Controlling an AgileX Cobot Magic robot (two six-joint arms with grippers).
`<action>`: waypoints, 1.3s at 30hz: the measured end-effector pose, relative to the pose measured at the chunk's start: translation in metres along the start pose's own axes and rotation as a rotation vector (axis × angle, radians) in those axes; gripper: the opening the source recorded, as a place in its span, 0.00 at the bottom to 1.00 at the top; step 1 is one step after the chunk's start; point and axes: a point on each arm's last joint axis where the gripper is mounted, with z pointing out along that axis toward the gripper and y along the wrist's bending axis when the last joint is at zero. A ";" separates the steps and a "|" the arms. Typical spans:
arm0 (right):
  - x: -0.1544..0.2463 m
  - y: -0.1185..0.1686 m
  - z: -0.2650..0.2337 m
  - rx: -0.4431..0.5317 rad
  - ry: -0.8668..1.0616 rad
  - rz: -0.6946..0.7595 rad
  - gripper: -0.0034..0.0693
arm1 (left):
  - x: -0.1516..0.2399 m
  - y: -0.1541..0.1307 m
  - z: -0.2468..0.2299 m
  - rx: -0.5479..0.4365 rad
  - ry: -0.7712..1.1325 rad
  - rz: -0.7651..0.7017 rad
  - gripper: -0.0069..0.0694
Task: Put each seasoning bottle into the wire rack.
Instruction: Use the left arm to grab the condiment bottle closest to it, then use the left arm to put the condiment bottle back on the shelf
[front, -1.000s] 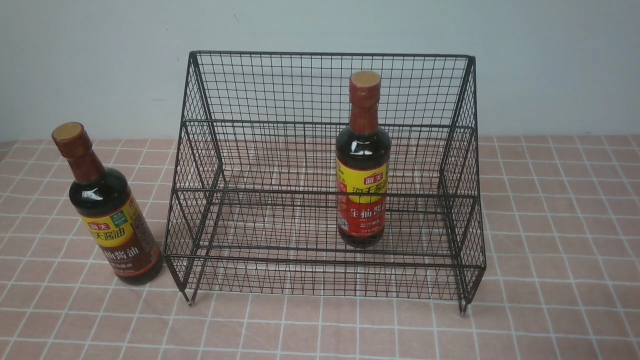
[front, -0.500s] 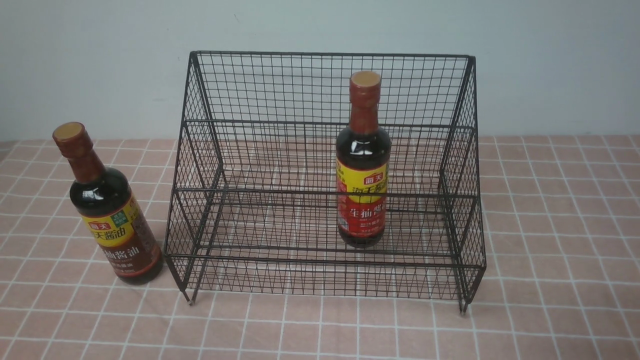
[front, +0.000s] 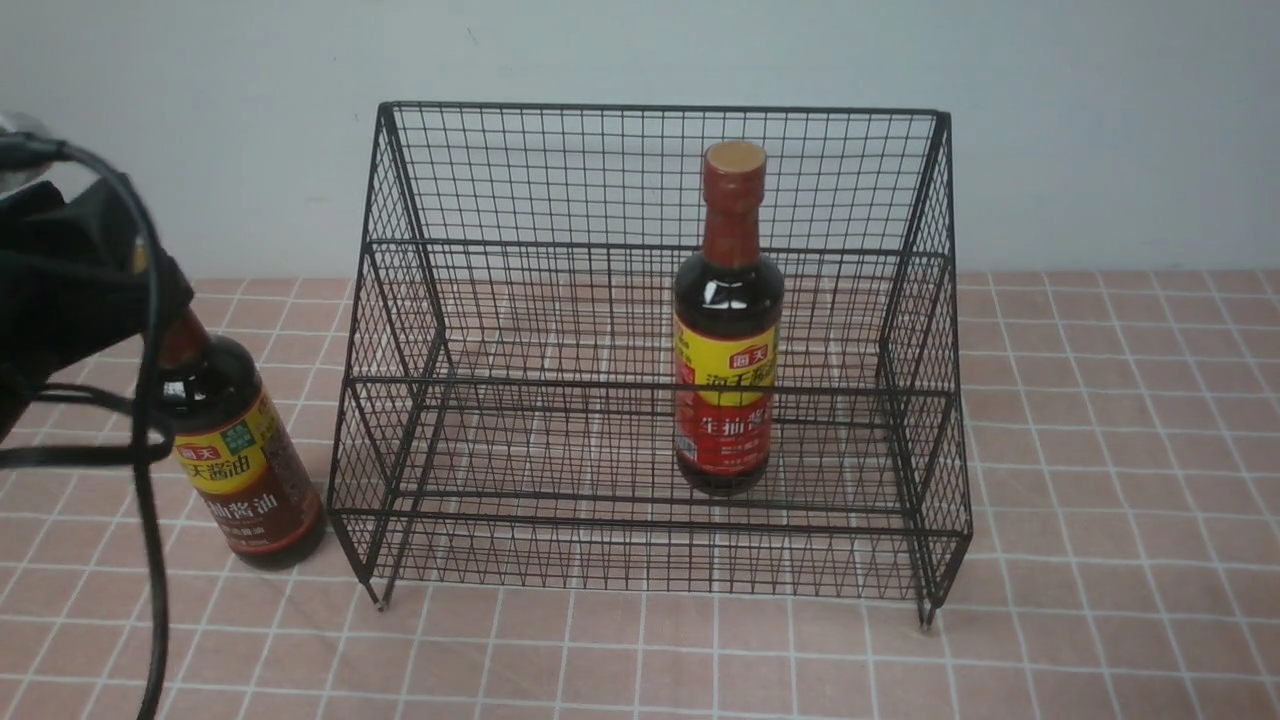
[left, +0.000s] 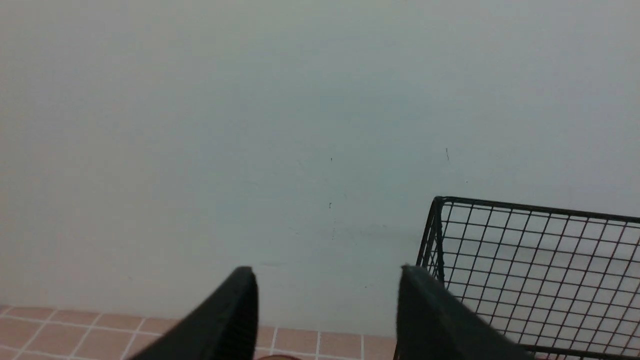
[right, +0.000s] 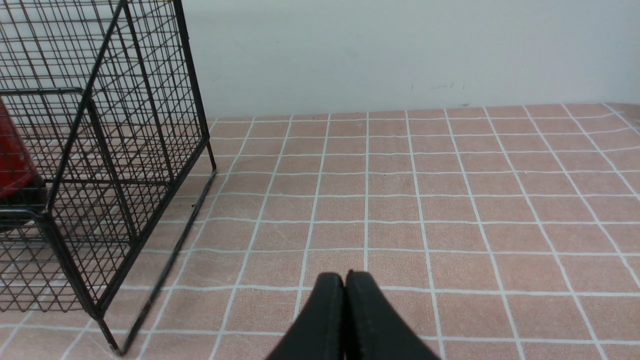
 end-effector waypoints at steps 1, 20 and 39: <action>0.000 0.000 0.000 0.000 0.000 0.000 0.03 | 0.002 0.000 0.004 -0.002 0.010 -0.002 0.64; 0.000 0.000 0.000 0.000 0.000 0.000 0.03 | 0.063 0.008 0.049 -0.061 0.204 -0.006 0.64; 0.000 0.000 0.000 0.000 0.000 0.000 0.03 | -0.095 -0.023 0.005 0.102 -0.183 0.219 0.42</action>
